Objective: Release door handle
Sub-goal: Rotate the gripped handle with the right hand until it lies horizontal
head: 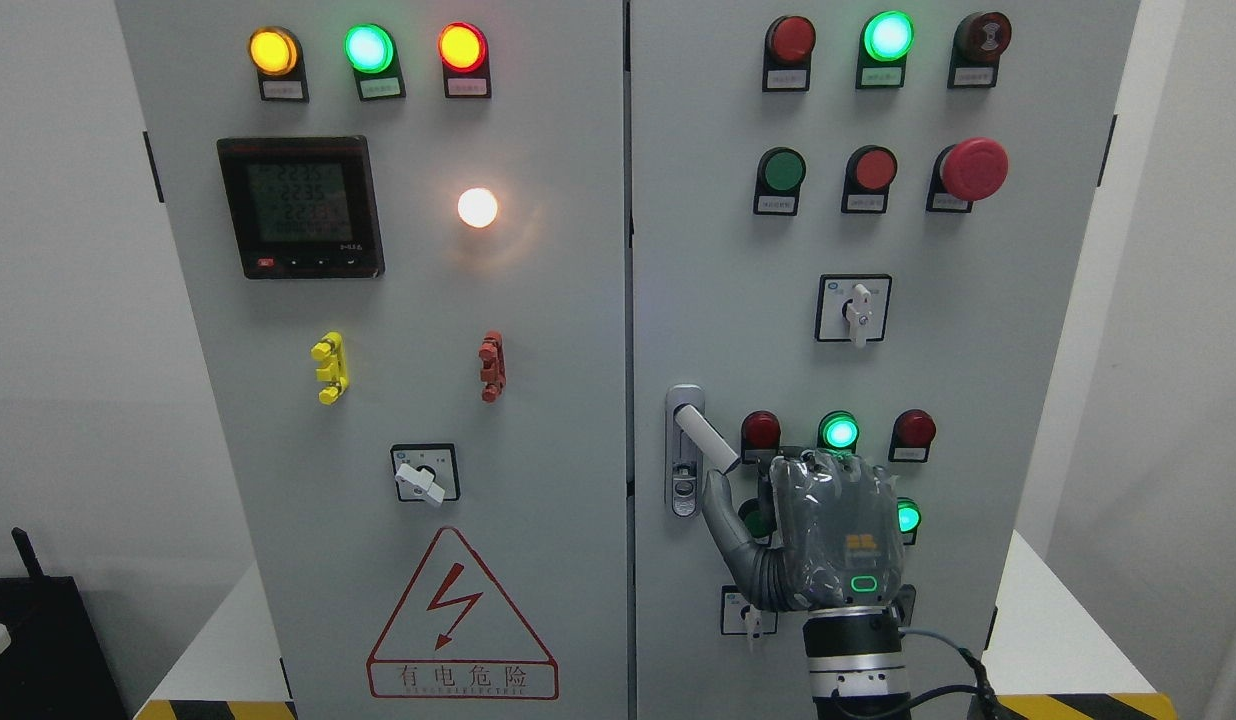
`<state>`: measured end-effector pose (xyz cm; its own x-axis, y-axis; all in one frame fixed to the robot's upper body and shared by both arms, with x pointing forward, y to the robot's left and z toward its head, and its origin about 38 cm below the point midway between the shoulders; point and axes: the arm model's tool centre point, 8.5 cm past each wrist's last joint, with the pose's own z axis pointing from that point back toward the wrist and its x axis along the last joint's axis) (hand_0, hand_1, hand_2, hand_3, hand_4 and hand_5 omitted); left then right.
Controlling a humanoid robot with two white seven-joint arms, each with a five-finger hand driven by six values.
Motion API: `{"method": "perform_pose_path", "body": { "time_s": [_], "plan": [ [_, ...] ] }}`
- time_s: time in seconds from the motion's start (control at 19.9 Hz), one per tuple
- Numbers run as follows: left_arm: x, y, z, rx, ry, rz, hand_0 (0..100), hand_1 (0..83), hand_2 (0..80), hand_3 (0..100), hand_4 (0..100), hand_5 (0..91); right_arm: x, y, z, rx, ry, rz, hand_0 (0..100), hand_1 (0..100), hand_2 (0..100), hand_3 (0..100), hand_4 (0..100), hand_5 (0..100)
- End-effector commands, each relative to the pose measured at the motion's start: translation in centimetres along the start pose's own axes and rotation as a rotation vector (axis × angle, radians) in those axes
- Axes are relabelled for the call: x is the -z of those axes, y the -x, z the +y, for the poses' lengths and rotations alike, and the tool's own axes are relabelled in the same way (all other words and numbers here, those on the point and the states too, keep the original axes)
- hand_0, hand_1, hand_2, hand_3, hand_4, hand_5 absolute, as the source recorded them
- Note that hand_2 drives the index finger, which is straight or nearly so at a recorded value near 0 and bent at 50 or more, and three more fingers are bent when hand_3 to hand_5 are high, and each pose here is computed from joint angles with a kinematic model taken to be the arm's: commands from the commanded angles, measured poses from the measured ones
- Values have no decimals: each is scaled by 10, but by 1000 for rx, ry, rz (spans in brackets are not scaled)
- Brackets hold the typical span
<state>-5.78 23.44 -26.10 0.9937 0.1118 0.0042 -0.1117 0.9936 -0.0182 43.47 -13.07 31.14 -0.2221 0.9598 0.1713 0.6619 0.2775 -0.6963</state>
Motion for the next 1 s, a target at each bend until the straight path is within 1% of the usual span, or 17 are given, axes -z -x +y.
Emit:
{"method": "perform_pose_path", "body": {
  "time_s": [0.0,0.5,0.95],
  "plan": [
    [-1,7,0,13,0,22,120,389,0,0,0,0,1,4,-1,-7,4,8,562,231,1000,1000,1000,990],
    [-1,7,0,13,0,22,120,389,0,0,0,0,2,12,-2,-22,8,16,548,271,1000,1000,1000,990],
    [-1,7,0,13,0,22,120,389,0,0,0,0,5,12,-6,-20,19,16,558,271,1000,1000,1000,990]
  ]
}}
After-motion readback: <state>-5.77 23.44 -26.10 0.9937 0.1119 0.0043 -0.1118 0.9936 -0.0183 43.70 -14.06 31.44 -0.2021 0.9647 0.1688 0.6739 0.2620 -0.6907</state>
